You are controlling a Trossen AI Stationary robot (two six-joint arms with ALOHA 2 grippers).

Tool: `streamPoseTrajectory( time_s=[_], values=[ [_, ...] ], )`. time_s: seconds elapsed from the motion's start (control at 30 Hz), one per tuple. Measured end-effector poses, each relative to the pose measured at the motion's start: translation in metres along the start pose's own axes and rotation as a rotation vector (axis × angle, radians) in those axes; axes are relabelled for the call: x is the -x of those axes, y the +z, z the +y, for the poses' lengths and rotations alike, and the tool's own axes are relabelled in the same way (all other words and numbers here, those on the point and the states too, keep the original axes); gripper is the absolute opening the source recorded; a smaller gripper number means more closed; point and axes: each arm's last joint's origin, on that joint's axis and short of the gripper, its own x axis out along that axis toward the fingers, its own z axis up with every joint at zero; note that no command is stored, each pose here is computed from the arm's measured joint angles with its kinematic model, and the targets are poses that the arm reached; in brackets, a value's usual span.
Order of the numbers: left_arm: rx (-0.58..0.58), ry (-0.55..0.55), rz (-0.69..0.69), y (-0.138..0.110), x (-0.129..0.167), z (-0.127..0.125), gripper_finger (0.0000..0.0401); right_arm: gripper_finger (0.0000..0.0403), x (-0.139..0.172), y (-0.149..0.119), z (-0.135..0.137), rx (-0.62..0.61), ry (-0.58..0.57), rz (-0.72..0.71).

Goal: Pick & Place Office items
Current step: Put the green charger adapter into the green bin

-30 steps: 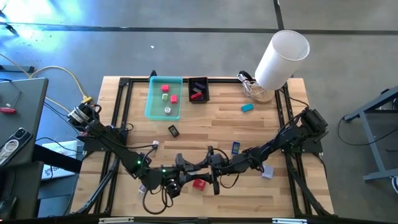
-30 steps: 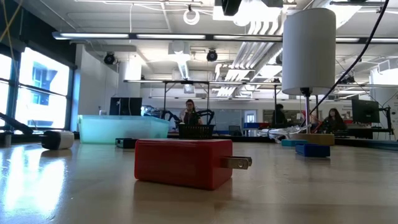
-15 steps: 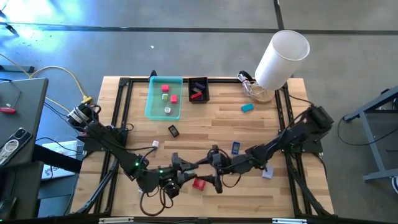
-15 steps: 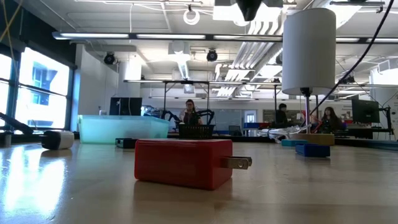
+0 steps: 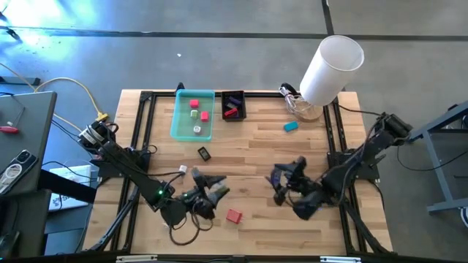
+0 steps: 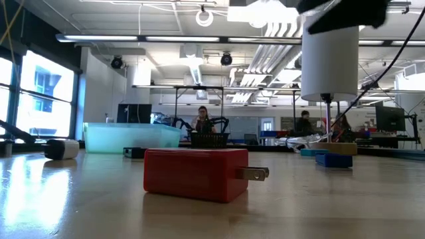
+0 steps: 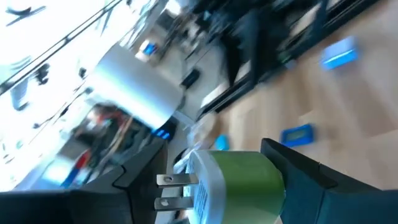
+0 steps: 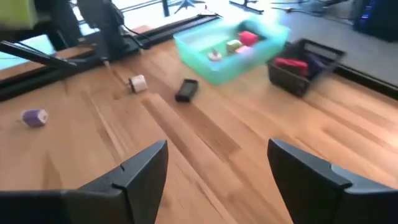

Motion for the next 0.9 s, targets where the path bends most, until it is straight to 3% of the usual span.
streamPoseTrajectory(
  time_s=[0.2, 0.4, 0.53, 0.7, 0.8, 0.9],
  values=[
    [-0.066, 0.162, 0.158, -0.016, -0.038, 0.020, 0.0236, 0.0263, 0.019, -0.020, -0.008, -0.072, -0.031, -0.010],
    [-0.072, 0.372, 0.402, -0.059, -0.105, 0.065, 0.0238, 0.0262, 0.019, -0.034, -0.013, -0.119, -0.029, -0.010],
    [0.032, 0.551, 0.554, -0.101, -0.144, 0.107, 0.0239, 0.0262, 0.014, -0.044, -0.017, -0.145, -0.022, 0.000],
    [0.144, 0.716, 0.704, -0.156, -0.167, 0.145, 0.0240, 0.0262, 0.008, -0.058, -0.022, -0.176, -0.005, 0.002],
    [0.222, 0.696, 0.751, -0.183, -0.171, 0.154, 0.0240, 0.0262, 0.006, -0.065, -0.025, -0.191, 0.007, 0.024],
    [0.388, 0.608, 0.799, -0.211, -0.172, 0.163, 0.0240, 0.0262, 0.004, -0.070, -0.027, -0.206, 0.017, 0.030]
  ],
)
